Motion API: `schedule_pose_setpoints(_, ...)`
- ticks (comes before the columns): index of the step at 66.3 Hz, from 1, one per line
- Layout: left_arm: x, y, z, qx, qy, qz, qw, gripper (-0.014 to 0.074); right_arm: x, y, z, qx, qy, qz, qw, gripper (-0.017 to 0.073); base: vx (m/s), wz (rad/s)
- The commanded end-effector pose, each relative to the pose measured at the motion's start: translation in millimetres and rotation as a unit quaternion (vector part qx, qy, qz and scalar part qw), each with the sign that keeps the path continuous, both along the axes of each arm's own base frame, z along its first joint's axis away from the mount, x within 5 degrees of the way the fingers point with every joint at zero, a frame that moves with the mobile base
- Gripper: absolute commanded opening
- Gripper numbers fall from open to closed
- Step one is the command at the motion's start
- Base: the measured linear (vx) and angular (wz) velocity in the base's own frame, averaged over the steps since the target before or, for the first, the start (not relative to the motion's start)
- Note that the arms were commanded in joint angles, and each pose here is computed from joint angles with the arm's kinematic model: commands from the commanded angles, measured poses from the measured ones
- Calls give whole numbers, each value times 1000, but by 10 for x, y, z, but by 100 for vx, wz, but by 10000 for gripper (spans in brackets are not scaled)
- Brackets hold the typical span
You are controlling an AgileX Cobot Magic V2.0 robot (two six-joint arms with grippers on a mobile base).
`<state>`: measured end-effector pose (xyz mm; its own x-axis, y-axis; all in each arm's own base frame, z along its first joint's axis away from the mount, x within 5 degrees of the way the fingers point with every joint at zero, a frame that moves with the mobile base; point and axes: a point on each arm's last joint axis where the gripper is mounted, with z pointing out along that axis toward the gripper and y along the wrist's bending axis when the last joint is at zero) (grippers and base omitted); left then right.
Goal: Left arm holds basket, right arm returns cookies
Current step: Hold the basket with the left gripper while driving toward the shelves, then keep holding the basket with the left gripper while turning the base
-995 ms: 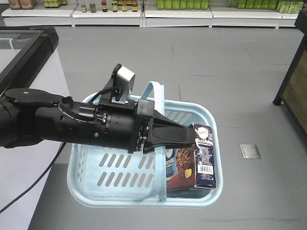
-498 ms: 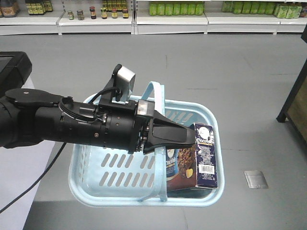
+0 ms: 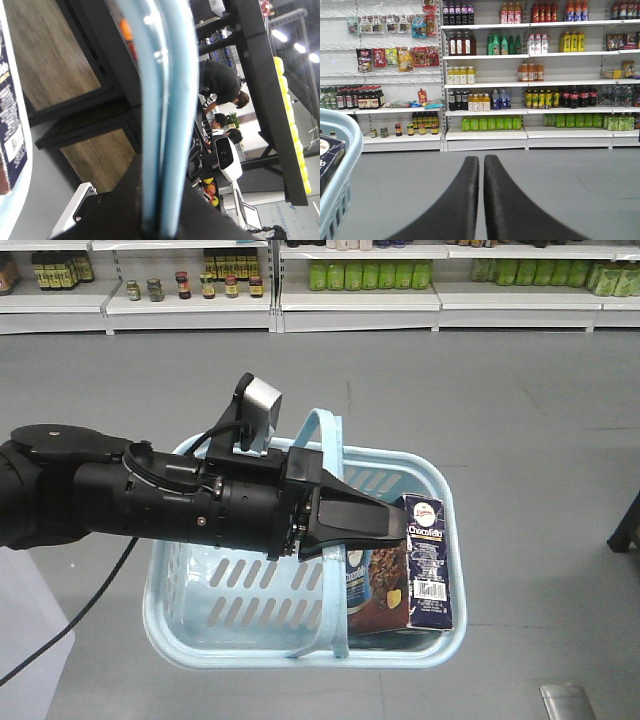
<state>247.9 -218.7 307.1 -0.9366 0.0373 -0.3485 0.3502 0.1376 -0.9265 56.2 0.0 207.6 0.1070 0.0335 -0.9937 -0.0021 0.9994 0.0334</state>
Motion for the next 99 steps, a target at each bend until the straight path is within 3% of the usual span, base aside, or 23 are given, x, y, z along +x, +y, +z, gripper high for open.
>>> schedule_pose_setpoints(1,-77,21,344,-78,-13,1,997,-3,-11,4,14,-5,-36,0,999,-10,54,1)
schedule_pose_setpoints(99,-76,21,344,-78,-13,1,997,-3,-11,4,14,-5,-36,0,999,-10,53,4)
